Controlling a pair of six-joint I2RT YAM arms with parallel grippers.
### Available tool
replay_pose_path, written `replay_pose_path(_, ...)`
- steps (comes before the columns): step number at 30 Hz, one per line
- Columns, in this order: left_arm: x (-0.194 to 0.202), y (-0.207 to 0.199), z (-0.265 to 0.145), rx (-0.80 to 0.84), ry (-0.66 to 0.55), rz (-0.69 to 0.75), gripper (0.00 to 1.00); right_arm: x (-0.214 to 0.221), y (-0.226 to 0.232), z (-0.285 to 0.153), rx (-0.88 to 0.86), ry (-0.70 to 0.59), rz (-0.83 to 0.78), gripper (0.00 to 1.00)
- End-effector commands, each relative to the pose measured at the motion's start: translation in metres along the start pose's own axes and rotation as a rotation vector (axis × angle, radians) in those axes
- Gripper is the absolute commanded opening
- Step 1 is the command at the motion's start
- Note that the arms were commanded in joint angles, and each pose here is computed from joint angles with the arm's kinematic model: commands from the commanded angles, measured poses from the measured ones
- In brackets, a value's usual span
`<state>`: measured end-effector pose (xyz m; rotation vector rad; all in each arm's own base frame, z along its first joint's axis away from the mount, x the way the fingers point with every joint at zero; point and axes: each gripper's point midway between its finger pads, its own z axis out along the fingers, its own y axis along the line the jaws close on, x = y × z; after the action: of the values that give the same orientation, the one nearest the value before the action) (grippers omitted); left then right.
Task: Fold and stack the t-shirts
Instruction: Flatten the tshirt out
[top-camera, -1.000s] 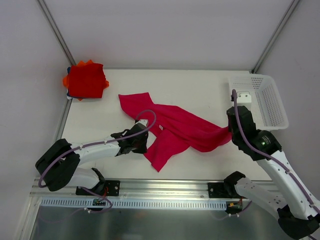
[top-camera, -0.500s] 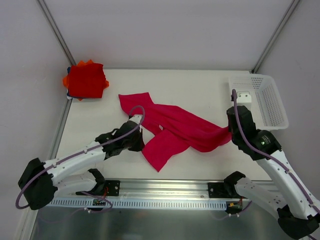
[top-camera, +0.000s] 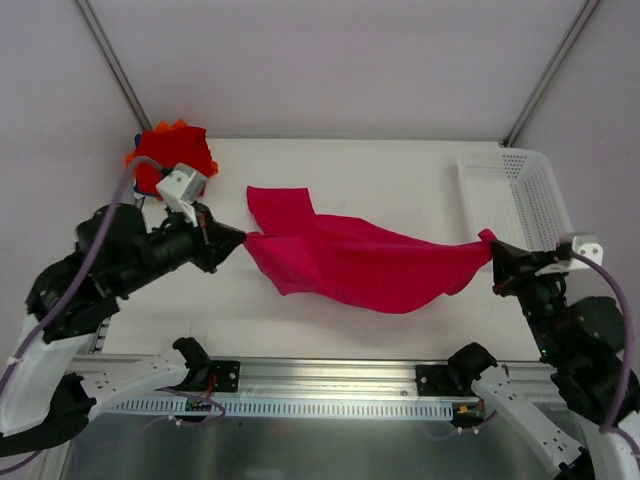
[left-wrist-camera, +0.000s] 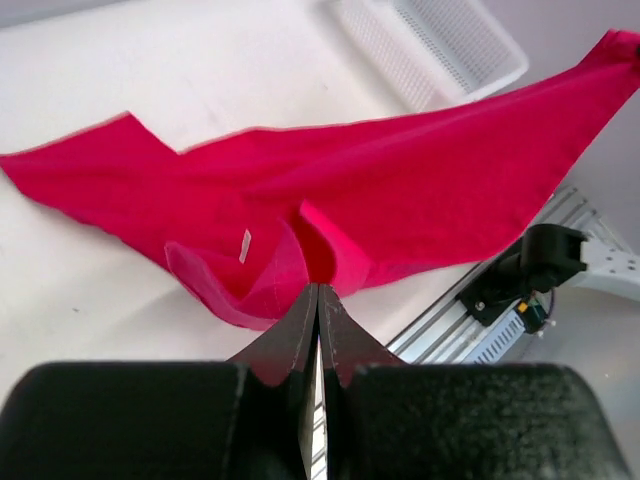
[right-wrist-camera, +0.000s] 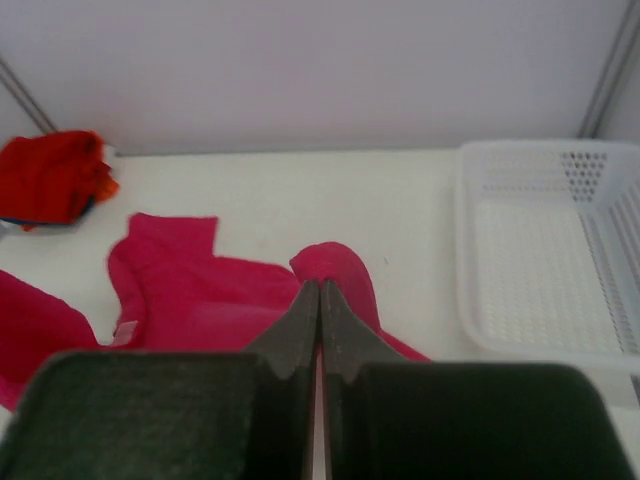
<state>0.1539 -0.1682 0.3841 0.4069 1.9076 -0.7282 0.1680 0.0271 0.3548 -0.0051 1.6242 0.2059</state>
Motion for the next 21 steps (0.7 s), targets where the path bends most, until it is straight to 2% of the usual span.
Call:
replay_pose_path(1,-0.018,-0.009,-0.053,0.075,-0.019,0.146,0.00,-0.045,0.033,-0.024,-0.239,-0.188,0.017,0.01)
replay_pose_path(6,-0.053,-0.058,-0.115,0.364,-0.178,0.290,0.00,-0.090,0.045,-0.078,-0.414,-0.382,0.045,0.01)
replay_pose_path(10,-0.084,-0.075,-0.149,0.436,-0.299,0.337,0.00,-0.131,0.060,-0.123,-0.571,-0.482,0.040,0.00)
replay_pose_path(12,-0.100,-0.082,-0.161,0.458,-0.348,0.349,0.00,-0.138,0.072,-0.131,-0.634,-0.464,0.025,0.00)
replay_pose_path(16,-0.105,-0.094,-0.152,0.505,-0.320,0.345,0.00,-0.157,0.077,-0.147,-0.655,-0.505,0.032,0.01)
replay_pose_path(19,-0.084,-0.089,-0.125,0.493,-0.236,0.314,0.00,-0.155,0.075,-0.148,-0.621,-0.504,0.021,0.00)
replay_pose_path(20,-0.063,-0.083,-0.093,0.468,-0.155,0.285,0.02,-0.152,0.074,-0.145,-0.605,-0.496,0.016,0.01)
replay_pose_path(21,-0.048,-0.078,-0.076,0.450,-0.107,0.267,0.12,-0.150,0.073,-0.144,-0.592,-0.493,0.017,0.00)
